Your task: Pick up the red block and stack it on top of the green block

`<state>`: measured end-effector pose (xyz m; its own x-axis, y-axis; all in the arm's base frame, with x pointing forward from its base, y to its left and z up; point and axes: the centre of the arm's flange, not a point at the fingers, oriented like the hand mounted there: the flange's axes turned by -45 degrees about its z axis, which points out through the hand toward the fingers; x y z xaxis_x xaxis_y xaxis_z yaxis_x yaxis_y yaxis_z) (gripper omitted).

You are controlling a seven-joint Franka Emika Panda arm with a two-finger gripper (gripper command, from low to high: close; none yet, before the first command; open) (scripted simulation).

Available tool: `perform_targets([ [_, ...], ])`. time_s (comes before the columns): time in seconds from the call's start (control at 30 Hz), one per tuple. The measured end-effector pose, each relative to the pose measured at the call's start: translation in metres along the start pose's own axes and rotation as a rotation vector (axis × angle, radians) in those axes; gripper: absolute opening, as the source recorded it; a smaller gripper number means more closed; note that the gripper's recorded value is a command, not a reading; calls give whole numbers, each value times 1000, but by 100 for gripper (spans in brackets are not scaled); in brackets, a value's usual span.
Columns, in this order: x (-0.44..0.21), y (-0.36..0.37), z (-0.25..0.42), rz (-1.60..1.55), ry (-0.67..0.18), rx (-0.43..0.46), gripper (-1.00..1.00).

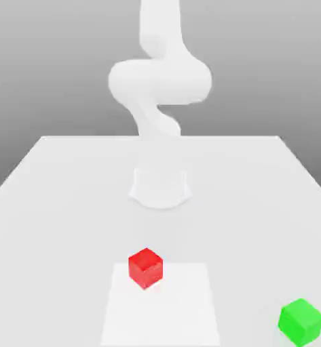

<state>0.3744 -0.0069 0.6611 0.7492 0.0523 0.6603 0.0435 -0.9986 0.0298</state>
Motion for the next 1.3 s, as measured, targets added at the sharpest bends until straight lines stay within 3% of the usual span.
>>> perform_targets([
  [0.3, -113, 11, 200, -299, -327, 82, 0],
  [0.6, -312, 8, 322, -622, -658, 259, 0],
  [0.8, -360, 6, 363, -646, -682, 273, 0],
  [0.83, -364, 6, 366, -645, -682, 274, -100],
  [1.3, -329, 9, 326, -641, -683, 274, -100],
])
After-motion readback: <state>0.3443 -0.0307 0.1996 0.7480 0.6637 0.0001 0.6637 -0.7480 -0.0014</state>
